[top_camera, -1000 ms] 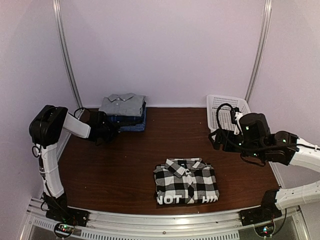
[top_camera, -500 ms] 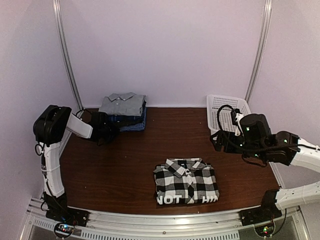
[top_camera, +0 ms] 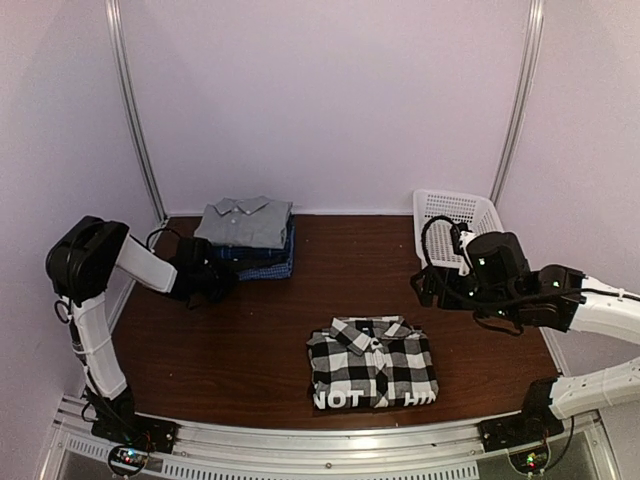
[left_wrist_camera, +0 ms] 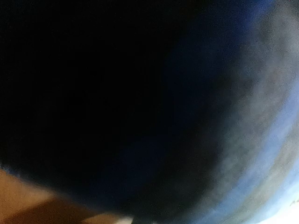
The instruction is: Fold and stack the long sleeve shirts
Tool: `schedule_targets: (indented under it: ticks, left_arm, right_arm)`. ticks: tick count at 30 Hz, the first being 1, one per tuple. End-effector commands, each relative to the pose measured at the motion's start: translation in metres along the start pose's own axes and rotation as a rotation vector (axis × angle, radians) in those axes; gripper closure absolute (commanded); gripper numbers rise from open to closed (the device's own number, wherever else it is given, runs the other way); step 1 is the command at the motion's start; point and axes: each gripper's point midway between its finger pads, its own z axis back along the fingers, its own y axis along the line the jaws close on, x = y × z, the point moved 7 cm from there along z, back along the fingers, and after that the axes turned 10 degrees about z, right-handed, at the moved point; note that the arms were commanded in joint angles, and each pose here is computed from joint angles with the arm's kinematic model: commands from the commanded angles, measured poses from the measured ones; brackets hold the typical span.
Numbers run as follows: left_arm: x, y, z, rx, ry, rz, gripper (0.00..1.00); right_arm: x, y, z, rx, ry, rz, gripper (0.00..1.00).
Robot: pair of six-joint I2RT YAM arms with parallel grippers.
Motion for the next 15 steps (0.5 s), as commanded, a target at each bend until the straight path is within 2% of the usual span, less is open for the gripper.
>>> schedule_targets:
  ticks: [1,15]
  left_arm:
    - [-0.041,0.038,0.027,0.112,0.096,-0.018,1.0]
    - [-0.129,0.094,0.114,0.185,0.199,-0.054,1.0]
  right_arm:
    - [-0.003,0.004,-0.012,0.018,-0.008,0.011,0.08]
    - [-0.019,0.02,-0.045,0.093,0.048,0.063,0.09]
